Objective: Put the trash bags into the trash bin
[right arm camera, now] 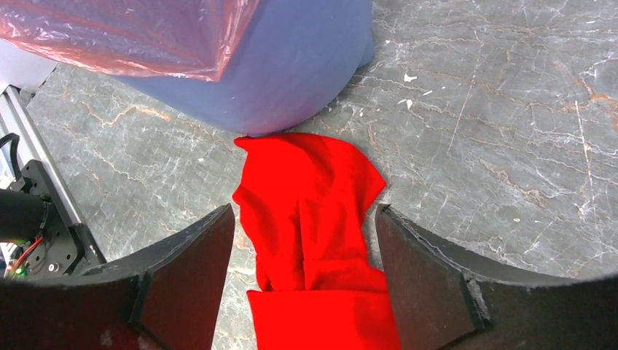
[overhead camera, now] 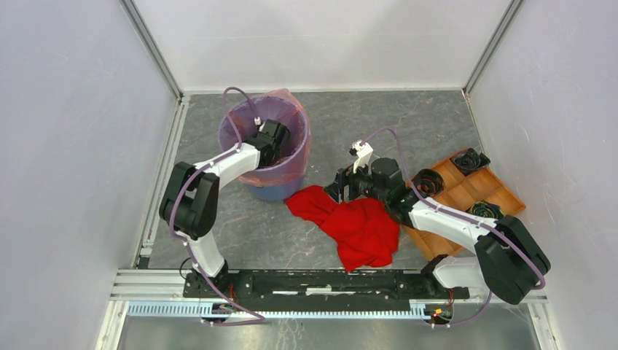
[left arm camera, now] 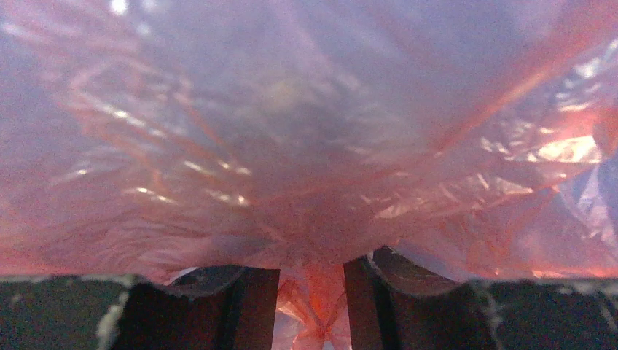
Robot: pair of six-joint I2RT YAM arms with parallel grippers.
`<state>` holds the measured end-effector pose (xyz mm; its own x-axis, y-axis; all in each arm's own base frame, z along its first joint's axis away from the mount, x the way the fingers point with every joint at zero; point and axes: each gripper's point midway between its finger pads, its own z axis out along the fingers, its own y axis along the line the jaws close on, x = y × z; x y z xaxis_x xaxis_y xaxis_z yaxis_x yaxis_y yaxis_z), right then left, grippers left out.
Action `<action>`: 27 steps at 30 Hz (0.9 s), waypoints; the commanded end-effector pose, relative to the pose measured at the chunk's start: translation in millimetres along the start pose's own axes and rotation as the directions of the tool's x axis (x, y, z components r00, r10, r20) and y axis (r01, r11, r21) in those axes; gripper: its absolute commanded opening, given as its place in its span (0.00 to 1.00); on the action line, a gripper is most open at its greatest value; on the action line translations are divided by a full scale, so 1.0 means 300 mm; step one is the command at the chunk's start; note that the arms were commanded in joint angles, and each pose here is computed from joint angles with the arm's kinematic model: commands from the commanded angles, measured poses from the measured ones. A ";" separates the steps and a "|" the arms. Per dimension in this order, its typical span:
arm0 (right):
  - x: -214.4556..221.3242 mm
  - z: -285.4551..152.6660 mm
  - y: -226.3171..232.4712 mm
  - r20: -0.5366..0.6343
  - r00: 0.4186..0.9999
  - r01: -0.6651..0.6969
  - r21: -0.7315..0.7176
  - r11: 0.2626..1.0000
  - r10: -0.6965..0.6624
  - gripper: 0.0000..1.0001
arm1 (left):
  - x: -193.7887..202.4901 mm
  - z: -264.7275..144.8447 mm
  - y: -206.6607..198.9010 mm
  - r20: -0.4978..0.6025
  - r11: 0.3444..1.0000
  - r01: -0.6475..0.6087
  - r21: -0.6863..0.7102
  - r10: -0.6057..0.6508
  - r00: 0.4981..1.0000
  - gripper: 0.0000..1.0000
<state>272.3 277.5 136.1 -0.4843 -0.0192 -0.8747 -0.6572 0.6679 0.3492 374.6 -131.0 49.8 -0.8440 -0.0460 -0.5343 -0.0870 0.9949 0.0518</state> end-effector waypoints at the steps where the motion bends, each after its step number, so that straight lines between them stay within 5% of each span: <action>1: -0.047 -0.012 0.028 0.059 0.998 0.006 -0.034 0.999 -0.004 0.78 | 0.067 0.046 0.008 -0.021 0.997 0.076 -0.021 -0.077 0.997 0.42; 9: -0.034 -0.018 0.027 0.053 0.999 0.000 -0.035 0.999 0.002 0.78 | 0.156 0.101 -0.010 -0.110 0.997 0.075 -0.008 -0.076 0.991 0.39; 18: -0.038 -0.007 0.030 0.047 0.999 -0.003 -0.040 0.999 0.005 0.78 | -0.038 -0.069 -0.048 -0.005 0.993 0.091 0.070 -0.091 0.996 0.46; 27: -0.367 0.041 0.026 0.174 0.985 -0.013 -0.065 0.998 0.024 0.86 | -0.114 -0.255 -0.062 0.053 0.980 0.075 0.182 -0.086 0.995 0.59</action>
<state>291.8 286.0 157.9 -0.4996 0.0140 -0.8662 -0.6543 0.6492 0.3879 361.9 -146.8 83.6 -0.8459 -0.1028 -0.5234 -0.0823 0.9947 -0.0622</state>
